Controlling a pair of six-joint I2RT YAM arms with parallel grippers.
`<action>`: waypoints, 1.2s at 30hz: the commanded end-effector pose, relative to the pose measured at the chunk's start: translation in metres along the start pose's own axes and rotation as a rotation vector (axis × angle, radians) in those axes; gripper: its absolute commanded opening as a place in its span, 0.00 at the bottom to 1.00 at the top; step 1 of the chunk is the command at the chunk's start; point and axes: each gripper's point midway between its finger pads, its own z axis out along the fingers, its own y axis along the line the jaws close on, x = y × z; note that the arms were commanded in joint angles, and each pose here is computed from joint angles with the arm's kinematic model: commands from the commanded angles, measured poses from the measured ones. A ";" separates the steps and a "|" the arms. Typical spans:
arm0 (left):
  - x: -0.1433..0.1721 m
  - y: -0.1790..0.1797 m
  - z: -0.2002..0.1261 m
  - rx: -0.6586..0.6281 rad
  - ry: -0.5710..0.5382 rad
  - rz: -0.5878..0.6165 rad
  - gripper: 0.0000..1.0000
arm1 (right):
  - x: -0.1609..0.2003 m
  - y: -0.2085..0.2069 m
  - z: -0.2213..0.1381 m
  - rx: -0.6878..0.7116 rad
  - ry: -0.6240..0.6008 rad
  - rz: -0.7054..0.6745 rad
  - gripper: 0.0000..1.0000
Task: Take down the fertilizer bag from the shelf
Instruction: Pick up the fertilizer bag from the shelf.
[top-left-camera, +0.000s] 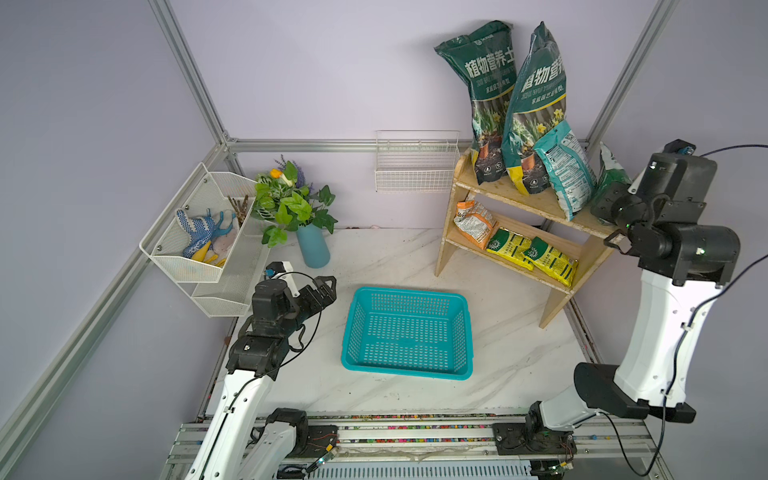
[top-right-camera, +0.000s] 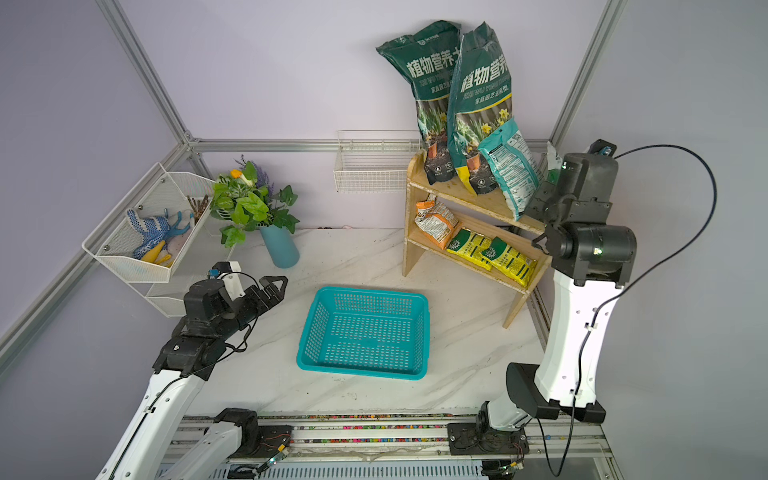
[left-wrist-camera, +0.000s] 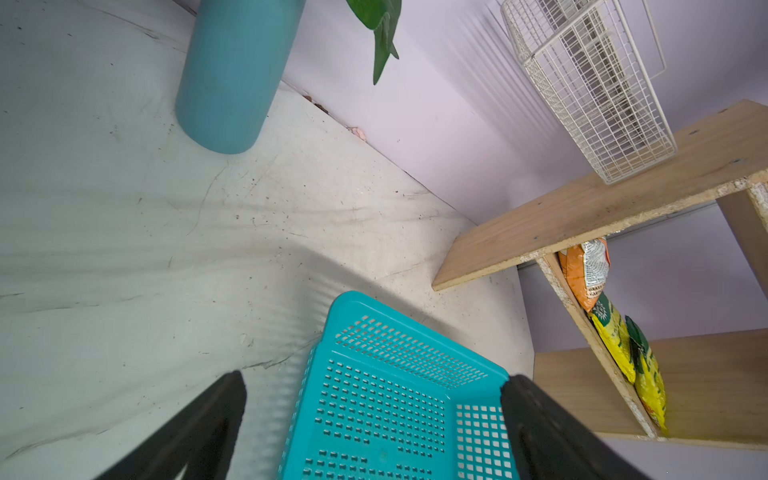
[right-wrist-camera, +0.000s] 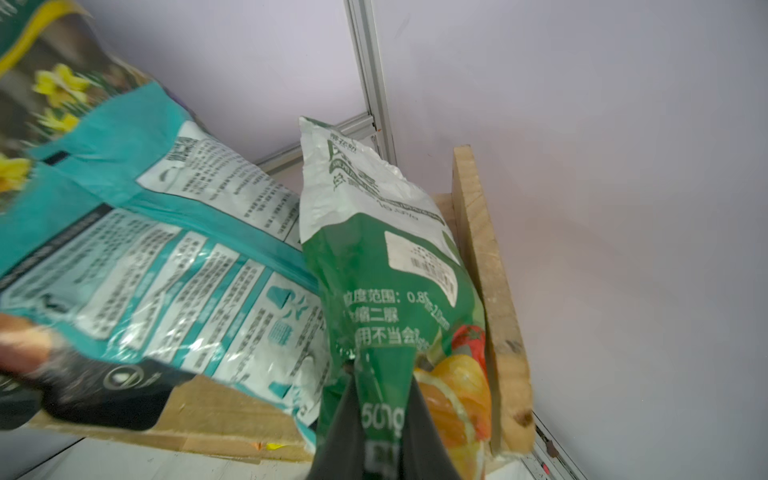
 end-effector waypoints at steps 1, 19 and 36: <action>0.015 -0.002 0.009 0.060 0.045 0.000 1.00 | -0.051 0.004 -0.056 -0.106 -0.222 0.083 0.00; 0.010 -0.072 -0.023 0.385 0.097 0.062 1.00 | -0.025 0.090 -0.162 -0.828 -0.241 -0.023 0.00; 0.009 -0.135 -0.063 0.724 0.201 0.042 1.00 | 0.023 0.100 -0.207 -1.087 -0.175 -0.025 0.00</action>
